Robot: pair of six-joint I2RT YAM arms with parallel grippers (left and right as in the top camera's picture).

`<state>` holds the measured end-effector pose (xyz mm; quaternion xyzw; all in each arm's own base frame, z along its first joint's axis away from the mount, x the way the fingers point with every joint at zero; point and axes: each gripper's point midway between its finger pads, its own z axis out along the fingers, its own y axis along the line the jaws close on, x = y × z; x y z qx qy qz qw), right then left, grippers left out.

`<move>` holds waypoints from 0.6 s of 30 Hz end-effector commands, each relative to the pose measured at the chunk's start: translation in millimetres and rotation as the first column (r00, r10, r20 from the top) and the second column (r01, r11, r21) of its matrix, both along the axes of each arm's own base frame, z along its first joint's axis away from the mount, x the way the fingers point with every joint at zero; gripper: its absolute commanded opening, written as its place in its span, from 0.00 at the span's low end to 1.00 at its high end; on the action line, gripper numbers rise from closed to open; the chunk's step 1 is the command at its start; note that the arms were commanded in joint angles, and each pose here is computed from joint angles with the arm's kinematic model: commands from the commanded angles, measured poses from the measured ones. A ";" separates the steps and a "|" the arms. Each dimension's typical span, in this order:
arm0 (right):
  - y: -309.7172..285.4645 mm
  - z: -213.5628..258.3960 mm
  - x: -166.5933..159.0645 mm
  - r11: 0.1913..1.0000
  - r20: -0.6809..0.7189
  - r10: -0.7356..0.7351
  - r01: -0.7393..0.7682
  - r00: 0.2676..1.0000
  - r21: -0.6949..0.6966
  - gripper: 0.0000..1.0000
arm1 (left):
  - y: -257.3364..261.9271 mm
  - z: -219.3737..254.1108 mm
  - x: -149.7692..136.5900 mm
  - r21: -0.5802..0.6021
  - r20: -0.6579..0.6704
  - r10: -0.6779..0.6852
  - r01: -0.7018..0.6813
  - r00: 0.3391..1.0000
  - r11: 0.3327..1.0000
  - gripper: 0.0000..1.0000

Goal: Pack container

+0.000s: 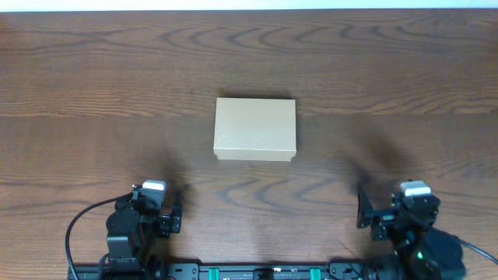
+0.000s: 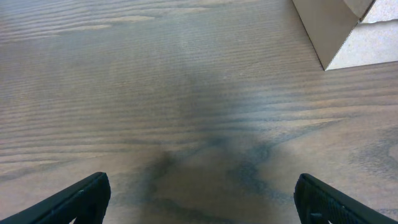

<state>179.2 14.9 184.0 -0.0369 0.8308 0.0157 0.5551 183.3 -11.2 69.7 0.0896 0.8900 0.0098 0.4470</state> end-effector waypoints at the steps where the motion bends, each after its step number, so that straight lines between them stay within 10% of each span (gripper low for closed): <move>1: -2.0 -24.5 9.0 1.000 -0.038 -0.015 0.015 0.999 0.003 0.99 | -1.7 -7.2 -1.2 -0.004 -0.015 -0.011 0.011 1.000 1.000 0.95; 18: -14.0 -98.8 16.6 0.992 -0.170 -0.103 0.114 0.980 0.057 0.99 | -1.7 -7.2 -1.2 -0.004 -0.015 -0.011 0.011 1.000 1.000 0.95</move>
